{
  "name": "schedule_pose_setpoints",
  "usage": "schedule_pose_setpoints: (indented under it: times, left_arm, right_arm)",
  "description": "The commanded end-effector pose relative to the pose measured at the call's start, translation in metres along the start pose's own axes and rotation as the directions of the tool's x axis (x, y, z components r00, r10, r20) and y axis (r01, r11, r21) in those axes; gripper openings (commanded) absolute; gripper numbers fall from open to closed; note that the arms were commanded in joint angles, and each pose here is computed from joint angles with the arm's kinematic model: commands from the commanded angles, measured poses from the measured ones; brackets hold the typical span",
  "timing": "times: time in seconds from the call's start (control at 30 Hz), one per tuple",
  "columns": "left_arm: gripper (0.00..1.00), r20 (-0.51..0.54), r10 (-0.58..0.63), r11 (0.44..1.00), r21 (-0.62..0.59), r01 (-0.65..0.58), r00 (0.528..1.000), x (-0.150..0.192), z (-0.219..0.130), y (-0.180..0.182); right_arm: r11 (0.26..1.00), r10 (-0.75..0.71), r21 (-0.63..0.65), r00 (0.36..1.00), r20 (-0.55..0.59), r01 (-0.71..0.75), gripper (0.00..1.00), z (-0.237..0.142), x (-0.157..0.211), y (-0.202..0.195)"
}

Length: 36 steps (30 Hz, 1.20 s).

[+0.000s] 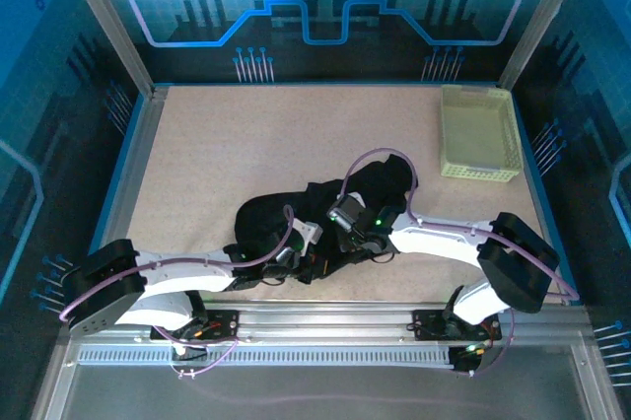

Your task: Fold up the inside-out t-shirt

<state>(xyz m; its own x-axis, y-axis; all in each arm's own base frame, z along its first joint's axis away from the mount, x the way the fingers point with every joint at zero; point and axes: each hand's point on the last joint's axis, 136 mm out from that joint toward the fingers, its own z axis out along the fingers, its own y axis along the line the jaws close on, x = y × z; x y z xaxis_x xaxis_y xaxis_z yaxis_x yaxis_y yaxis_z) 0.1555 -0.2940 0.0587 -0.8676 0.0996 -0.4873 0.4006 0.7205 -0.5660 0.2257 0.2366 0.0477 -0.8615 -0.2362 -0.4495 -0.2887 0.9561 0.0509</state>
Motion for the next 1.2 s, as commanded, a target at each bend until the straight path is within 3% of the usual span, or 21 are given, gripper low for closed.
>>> schedule_pose_setpoints:
  times: [0.0, 0.1, 0.27, 0.3, 0.43, 0.53, 0.63, 0.93, 1.07, 1.17]
  left_arm:
    - [0.1, -0.004, 0.003, 1.0, -0.005, -0.003, 1.0, 0.005, 0.002, 0.002]
    - [0.11, -0.004, 0.007, 1.0, -0.008, -0.007, 1.0, 0.005, 0.004, 0.003]
    - [0.12, 0.004, 0.006, 1.0, -0.012, -0.006, 1.0, 0.003, 0.005, 0.002]
    - [0.12, 0.007, 0.004, 1.0, -0.017, -0.004, 1.0, 0.003, 0.004, 0.004]
    - [0.14, 0.041, -0.005, 0.998, -0.058, 0.007, 0.999, -0.003, -0.001, 0.011]
    - [0.16, 0.067, -0.006, 0.992, -0.128, 0.015, 0.998, -0.009, -0.006, 0.021]
    - [0.17, 0.092, -0.02, 0.978, -0.206, 0.039, 0.996, -0.019, -0.012, 0.035]
    - [0.22, 0.205, -0.065, 0.97, -0.215, 0.11, 0.977, -0.056, -0.038, 0.049]
    - [0.29, 0.235, -0.087, 0.973, -0.188, 0.133, 0.968, -0.066, -0.05, 0.053]
    - [0.35, 0.213, -0.038, 0.978, -0.192, 0.079, 0.976, -0.068, -0.055, 0.047]
  right_arm:
    - [1.0, -0.013, 0.02, 1.0, 0.023, 0.013, 0.51, 0.002, -0.005, 0.003]
    - [1.0, -0.017, 0.001, 1.0, -0.009, 0.017, 0.58, 0.009, 0.004, 0.012]
    - [0.999, -0.039, 0.016, 0.997, -0.061, 0.04, 0.56, 0.024, 0.015, 0.02]
    - [0.999, -0.041, 0.023, 0.997, -0.07, 0.043, 0.51, 0.025, 0.016, 0.021]
    - [0.997, -0.04, 0.064, 0.998, -0.049, 0.043, 0.14, 0.019, 0.012, 0.013]
    - [0.999, -0.039, 0.03, 0.999, 0.002, 0.039, 0.0, -0.001, 0.002, 0.014]
    - [0.996, -0.075, -0.053, 0.996, 0.057, 0.078, 0.0, -0.027, -0.007, 0.026]
    - [0.93, -0.046, -0.341, 0.964, 0.262, 0.137, 0.0, -0.104, -0.028, 0.046]
    - [0.914, 0.033, -0.396, 0.958, 0.285, 0.086, 0.0, -0.104, -0.027, 0.031]
    - [0.898, 0.075, -0.437, 0.96, 0.27, 0.053, 0.0, -0.095, -0.023, 0.027]
